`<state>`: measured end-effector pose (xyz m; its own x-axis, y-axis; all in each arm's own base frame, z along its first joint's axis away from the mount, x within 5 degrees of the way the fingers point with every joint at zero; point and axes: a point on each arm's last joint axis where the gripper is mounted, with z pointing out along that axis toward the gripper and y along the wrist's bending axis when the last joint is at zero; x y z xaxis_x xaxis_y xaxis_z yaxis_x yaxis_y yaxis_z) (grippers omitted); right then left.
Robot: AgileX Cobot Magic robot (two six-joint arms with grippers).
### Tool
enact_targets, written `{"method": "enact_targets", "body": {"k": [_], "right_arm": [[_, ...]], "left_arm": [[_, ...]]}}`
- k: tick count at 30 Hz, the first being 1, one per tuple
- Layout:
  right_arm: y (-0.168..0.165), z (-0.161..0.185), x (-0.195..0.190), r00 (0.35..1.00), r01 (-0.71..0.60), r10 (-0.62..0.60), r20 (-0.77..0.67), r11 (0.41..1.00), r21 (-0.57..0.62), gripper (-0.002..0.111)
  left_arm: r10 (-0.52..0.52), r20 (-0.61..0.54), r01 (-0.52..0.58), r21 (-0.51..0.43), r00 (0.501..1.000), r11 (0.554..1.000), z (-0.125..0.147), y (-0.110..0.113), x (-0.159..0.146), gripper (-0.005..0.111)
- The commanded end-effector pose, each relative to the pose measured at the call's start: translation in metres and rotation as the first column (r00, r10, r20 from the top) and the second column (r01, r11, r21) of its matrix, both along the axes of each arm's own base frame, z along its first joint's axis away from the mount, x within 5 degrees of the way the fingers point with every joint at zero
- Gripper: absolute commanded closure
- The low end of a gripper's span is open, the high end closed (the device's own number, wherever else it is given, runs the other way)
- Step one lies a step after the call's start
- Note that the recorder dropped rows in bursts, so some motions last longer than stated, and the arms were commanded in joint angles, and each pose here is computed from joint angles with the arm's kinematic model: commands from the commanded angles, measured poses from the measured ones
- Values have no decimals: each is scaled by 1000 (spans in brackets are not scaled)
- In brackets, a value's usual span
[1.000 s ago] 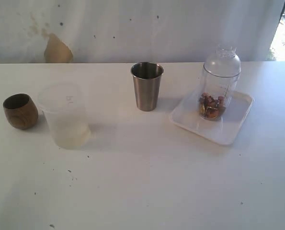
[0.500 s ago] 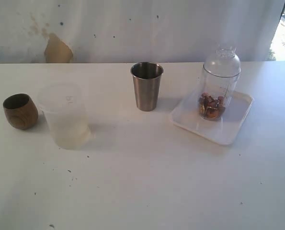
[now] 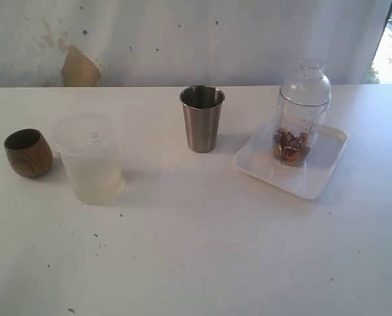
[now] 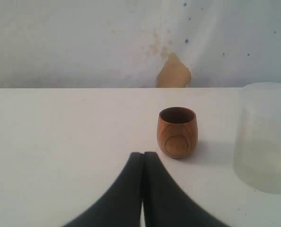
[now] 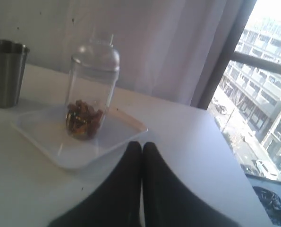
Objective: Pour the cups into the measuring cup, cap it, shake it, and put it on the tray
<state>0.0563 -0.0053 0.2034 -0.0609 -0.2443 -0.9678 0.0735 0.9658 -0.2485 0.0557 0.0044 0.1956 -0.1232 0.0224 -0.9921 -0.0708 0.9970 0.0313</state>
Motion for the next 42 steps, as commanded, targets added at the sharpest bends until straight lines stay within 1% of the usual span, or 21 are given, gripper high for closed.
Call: {"method": "enact_targets", "body": {"k": [1,2,7,11,13,17,22,42], "right_arm": [[-1,-14,-2,990,5,-5,-139,1000,-2,108],[-1,-18,-2,984,10,-8,-179,1000,7,108],[-1,-20,-3,980,29,-13,-199,997,76,108],[-1,-21,-3,978,33,-14,-210,996,84,108],[-1,-24,-4,970,38,-16,-241,996,86,108],[-1,-24,-4,971,38,-16,-239,996,86,108],[-1,-23,-4,975,48,-17,-220,990,136,108],[-1,-22,-3,977,47,-16,-213,989,140,108]], "left_arm": [[0,6,0,-1,1000,1000,-1,0,0,107],[0,6,0,-1,1000,1000,-1,0,0,107],[0,6,0,-1,1000,1000,-1,0,0,107],[0,6,0,-1,1000,1000,-1,0,0,107],[0,6,0,-1,1000,1000,-1,0,0,107],[0,6,0,-1,1000,1000,-1,0,0,107],[0,6,0,-1,1000,1000,-1,0,0,107],[0,6,0,-1,1000,1000,-1,0,0,107]]}}
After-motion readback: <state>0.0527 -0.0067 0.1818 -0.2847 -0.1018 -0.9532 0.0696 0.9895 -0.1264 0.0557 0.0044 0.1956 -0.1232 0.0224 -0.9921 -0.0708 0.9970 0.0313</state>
